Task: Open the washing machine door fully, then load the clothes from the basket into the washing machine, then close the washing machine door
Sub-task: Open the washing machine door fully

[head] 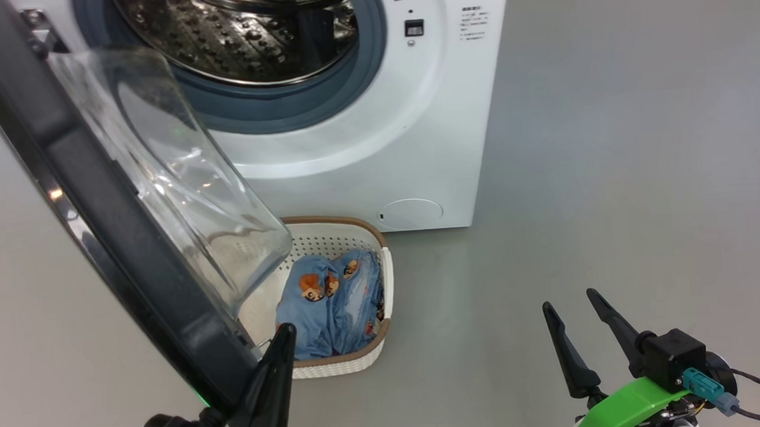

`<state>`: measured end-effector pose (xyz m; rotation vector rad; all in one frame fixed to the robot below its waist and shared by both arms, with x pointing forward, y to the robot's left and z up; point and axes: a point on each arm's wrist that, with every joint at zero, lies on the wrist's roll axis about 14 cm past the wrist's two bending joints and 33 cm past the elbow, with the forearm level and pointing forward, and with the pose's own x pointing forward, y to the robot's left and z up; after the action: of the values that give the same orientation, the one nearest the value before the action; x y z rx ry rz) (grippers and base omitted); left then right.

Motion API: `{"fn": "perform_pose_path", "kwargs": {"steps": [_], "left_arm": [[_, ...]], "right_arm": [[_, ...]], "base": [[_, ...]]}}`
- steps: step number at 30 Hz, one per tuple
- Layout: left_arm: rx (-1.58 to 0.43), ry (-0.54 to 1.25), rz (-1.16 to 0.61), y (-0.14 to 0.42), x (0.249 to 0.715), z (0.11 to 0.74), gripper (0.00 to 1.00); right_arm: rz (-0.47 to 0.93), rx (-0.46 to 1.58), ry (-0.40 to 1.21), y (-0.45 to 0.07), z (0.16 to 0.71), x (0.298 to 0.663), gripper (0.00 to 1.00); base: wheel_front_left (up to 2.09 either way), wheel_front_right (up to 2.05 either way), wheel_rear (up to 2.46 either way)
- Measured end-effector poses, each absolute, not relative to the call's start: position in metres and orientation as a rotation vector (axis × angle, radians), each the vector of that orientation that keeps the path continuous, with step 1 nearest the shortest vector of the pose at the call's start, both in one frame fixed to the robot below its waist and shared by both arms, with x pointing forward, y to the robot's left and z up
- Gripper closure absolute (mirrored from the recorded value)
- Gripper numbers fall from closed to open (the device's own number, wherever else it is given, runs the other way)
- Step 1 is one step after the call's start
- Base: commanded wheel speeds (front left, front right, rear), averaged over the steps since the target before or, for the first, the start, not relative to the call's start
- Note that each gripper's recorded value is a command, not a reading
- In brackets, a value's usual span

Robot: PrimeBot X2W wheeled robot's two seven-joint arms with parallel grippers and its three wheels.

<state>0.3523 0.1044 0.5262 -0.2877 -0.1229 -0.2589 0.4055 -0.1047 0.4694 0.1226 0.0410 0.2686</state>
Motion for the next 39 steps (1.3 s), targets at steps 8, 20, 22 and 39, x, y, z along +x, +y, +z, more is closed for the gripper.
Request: {"fn": "perform_pose_path", "kwargs": {"steps": [8,20,22,39], "left_arm": [[-0.252,-0.124,-0.192,0.125,0.342,0.524,1.0],[-0.224,-0.13,-0.044,0.17,0.326,0.522,1.0],[-0.219,-0.133,-0.008,0.18,0.323,0.522,1.0],[-0.19,-0.091,0.321,0.265,0.289,0.503,1.0]], "right_arm": [[0.321,0.127,0.044,-0.086,0.469,0.41,0.0],[0.397,0.131,0.042,-0.058,0.471,0.415,0.0],[0.409,0.132,0.043,-0.054,0.47,0.415,0.0],[0.459,0.132,0.039,-0.035,0.473,0.415,0.0]], "base": [[0.0,0.0,0.0],[0.0,0.0,0.0],[0.0,0.0,0.0],[0.0,0.0,0.0]]}}
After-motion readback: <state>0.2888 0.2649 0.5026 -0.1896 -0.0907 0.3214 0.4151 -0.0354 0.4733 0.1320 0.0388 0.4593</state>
